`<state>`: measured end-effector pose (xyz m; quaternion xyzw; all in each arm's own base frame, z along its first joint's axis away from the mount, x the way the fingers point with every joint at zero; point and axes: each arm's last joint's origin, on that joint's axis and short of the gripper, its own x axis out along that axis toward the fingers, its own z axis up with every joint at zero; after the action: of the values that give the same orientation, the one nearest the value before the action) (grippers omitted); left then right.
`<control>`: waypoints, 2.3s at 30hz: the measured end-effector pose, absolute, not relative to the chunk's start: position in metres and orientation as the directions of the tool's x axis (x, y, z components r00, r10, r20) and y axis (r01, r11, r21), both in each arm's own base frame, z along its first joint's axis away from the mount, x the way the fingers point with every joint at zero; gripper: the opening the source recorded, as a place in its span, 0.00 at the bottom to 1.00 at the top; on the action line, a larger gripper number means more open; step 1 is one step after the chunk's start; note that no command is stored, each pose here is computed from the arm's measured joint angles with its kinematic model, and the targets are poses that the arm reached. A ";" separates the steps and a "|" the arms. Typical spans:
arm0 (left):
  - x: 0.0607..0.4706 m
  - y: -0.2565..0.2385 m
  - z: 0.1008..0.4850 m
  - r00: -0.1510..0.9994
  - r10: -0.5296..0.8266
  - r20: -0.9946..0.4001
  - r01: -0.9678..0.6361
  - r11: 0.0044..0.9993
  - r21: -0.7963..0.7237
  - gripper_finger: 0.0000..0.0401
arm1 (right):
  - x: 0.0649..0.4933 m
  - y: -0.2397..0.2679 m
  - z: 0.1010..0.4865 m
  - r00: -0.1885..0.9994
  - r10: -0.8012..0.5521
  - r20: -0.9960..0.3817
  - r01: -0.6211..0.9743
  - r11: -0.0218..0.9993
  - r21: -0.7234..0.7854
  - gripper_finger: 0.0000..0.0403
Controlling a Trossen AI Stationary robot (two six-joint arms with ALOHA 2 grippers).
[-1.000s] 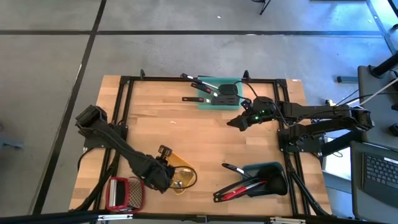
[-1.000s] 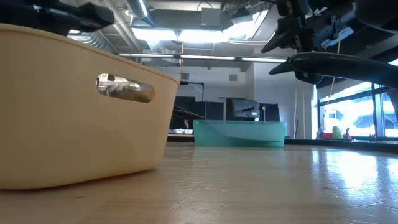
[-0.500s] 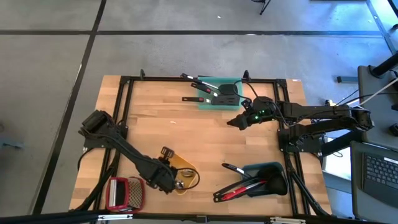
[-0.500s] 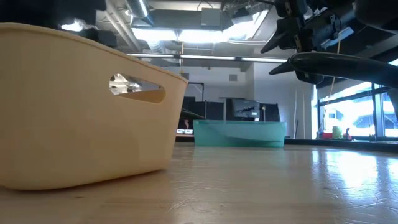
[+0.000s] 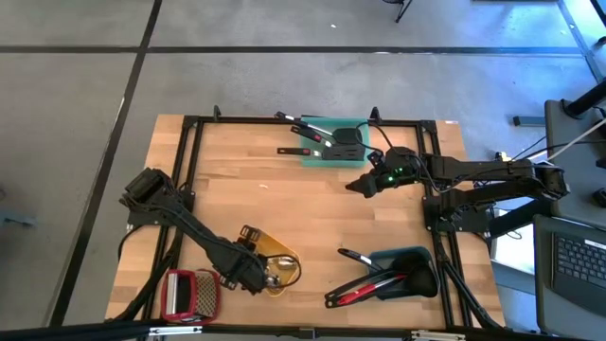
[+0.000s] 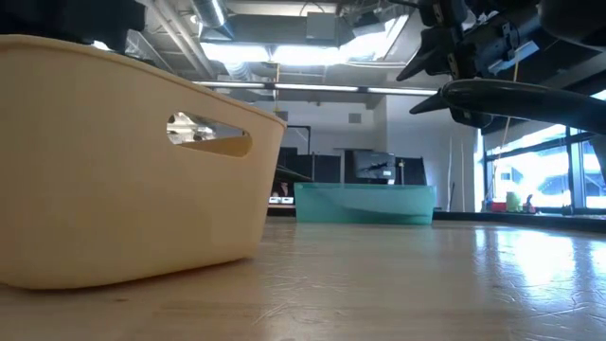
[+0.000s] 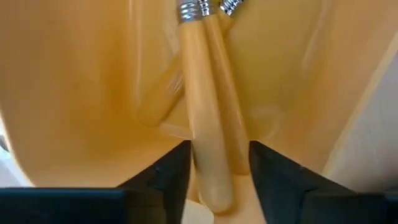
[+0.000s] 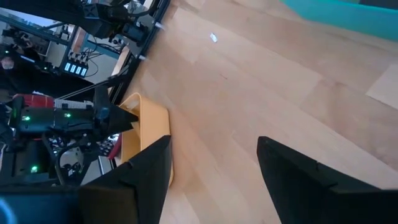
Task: Pick & Place Kitchen Items
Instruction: Adjust the yellow and blue bin
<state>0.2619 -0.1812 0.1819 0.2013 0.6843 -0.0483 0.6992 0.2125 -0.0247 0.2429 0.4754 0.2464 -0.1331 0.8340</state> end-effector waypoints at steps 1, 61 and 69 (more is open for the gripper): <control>0.262 -0.181 0.182 0.056 0.209 -0.976 0.341 0.915 0.215 0.41 | 0.212 -0.025 0.243 0.843 0.008 -0.538 0.458 0.513 0.726 0.59; 0.299 -0.105 0.196 0.261 -0.228 -0.938 -0.381 0.868 -0.317 0.00 | 0.222 0.022 0.268 0.842 0.472 -0.263 -0.004 0.491 0.871 0.01; 0.287 -0.133 0.196 0.238 -0.241 -0.941 -0.450 0.831 -0.327 0.00 | 0.220 0.022 0.264 0.831 0.465 -0.306 0.034 0.505 0.862 0.01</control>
<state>0.2868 -0.1330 0.1962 -0.2817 0.6130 0.0713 0.7347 0.2204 0.0218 0.2636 0.4800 0.2603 0.1302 0.8276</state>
